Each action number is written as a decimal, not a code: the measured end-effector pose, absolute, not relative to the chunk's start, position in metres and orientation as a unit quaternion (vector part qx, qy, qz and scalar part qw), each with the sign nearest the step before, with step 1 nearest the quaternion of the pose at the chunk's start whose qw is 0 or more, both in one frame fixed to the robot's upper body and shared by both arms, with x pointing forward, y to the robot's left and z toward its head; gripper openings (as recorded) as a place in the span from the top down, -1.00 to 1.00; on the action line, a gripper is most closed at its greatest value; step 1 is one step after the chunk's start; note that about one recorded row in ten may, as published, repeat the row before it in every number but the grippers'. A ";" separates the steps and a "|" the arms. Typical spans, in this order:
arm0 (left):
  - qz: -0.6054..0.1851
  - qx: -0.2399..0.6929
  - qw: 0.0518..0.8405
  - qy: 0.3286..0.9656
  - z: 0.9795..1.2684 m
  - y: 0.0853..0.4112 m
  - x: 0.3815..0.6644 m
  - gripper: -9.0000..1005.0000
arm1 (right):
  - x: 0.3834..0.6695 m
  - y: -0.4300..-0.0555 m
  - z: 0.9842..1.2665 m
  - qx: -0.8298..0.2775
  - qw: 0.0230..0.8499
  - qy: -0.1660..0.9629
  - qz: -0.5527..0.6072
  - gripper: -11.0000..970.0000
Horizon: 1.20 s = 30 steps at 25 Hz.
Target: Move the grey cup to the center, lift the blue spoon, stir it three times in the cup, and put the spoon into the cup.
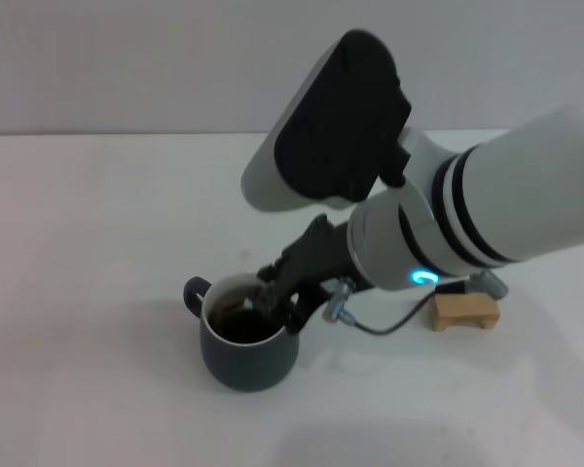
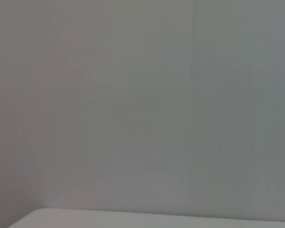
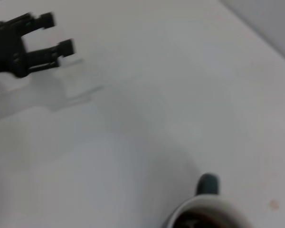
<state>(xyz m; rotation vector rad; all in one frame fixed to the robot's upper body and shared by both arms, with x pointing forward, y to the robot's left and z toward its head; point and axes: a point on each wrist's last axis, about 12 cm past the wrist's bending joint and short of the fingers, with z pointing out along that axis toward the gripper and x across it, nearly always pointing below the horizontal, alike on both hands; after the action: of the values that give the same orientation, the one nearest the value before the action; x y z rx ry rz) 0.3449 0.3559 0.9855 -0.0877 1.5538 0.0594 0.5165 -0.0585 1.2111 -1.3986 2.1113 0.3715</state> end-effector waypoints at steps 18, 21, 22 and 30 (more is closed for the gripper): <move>0.029 -0.042 0.710 0.702 0.985 0.356 0.342 -0.71 | 0.515 -0.060 1.209 -0.536 0.293 0.785 0.108 0.22; 0.029 -0.041 0.710 0.702 0.985 0.356 0.342 -0.71 | 0.515 -0.060 1.217 -0.529 0.322 0.777 0.115 -0.06; 0.029 -0.041 0.710 0.702 0.985 0.356 0.342 -0.71 | 0.515 -0.060 1.217 -0.529 0.322 0.777 0.115 -0.07; 0.028 -0.040 0.710 0.703 0.985 0.356 0.343 -0.71 | 0.535 -0.070 1.232 -0.471 0.523 0.706 0.078 -0.08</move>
<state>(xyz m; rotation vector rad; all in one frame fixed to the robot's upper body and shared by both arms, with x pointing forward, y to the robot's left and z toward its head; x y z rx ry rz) 0.3432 0.3563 0.9849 -0.0877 1.5591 0.0625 0.5345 -0.0701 1.2320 -1.1283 1.6914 0.1877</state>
